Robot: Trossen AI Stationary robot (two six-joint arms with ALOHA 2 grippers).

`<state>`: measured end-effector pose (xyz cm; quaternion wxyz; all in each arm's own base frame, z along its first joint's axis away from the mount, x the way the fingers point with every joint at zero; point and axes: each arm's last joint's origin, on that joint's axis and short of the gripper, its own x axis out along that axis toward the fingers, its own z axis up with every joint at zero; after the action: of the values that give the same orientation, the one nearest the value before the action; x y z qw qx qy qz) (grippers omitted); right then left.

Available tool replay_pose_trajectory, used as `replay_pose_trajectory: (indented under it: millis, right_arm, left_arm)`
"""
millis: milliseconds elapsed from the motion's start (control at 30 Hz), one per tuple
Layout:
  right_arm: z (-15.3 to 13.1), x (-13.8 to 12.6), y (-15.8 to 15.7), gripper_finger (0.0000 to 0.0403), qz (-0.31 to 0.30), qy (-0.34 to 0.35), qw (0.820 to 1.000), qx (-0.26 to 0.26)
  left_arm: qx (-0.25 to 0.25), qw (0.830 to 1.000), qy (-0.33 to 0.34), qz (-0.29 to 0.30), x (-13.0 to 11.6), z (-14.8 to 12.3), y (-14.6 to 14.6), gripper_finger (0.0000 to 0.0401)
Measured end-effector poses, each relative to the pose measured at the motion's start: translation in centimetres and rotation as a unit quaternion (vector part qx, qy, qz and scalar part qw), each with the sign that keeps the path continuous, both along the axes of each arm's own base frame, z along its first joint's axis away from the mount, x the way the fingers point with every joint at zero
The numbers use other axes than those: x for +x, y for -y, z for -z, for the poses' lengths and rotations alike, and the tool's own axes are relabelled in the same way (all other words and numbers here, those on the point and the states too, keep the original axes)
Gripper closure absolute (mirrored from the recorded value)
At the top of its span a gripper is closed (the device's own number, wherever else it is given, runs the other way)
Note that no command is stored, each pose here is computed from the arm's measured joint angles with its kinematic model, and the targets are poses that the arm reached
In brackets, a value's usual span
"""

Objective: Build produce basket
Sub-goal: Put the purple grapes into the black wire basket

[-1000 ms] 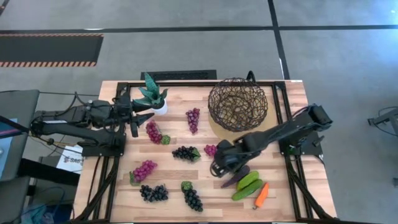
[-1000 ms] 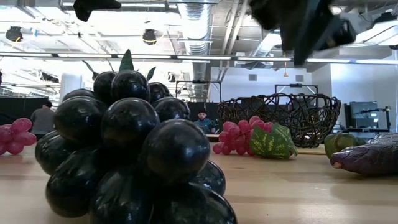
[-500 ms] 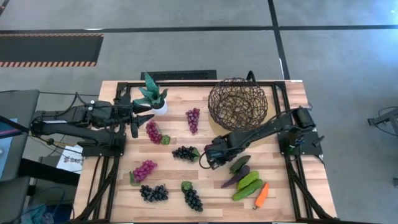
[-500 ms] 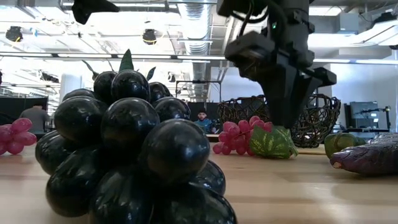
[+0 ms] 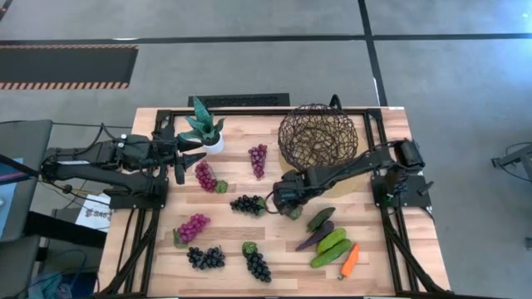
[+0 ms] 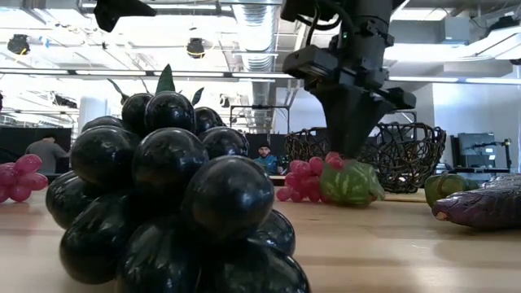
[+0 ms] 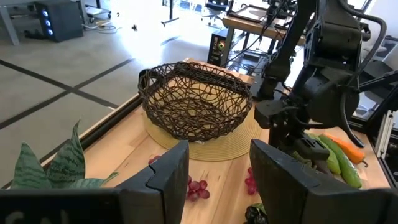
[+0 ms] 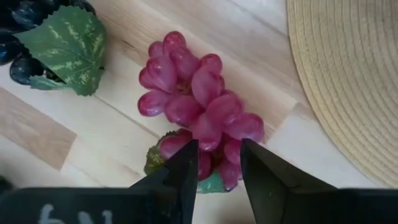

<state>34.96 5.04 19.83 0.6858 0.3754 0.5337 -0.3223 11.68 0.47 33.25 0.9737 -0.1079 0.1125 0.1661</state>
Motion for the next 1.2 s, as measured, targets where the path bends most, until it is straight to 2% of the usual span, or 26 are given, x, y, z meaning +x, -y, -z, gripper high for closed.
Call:
replay_pose_trajectory:
  millis: [133, 400, 633, 767, 900, 1067, 1200]
  right_arm:
    - [0.7, 0.3, 0.2, 0.0235, -0.012, -0.01, 1.0, 0.012]
    - [1.9, 0.2, 0.6, 0.0157, -0.015, -0.046, 0.999, 0.015]
    - [3.1, 1.0, 0.9, 0.0153, -0.018, -0.044, 0.999, 0.024]
    - [4.5, 1.4, 0.9, 0.0184, -0.017, -0.057, 0.997, 0.049]
    - [4.9, 1.8, 0.8, 0.0257, -0.023, -0.058, 0.996, 0.068]
    - [3.1, 2.2, 0.6, 0.0375, -0.043, -0.037, 0.996, 0.074]
    - [-0.6, 3.0, 0.3, 0.0378, -0.065, 0.003, 0.995, 0.07]
  left_arm:
    - [0.0, 1.0, 0.0, 0.0, 0.0, 0.0, 0.0, 0.0245]
    - [0.0, 1.0, 0.001, 0.0, 0.0, 0.0, 0.0, 0.0246]
    - [0.0, 1.0, 0.001, 0.0, 0.0, 0.0, 0.0, 0.0246]
    - [0.0, 1.0, 0.001, 0.0, 0.0, 0.0, 0.0, 0.0246]
    - [0.0, 1.0, 0.0, 0.0, 0.0, 0.0, 0.0, 0.0246]
    - [0.0, 1.0, 0.0, 0.0, 0.0, 0.0, 0.0, 0.0246]
    - [0.0, 1.0, -0.001, 0.0, 0.0, 0.0, 0.0, 0.0246]
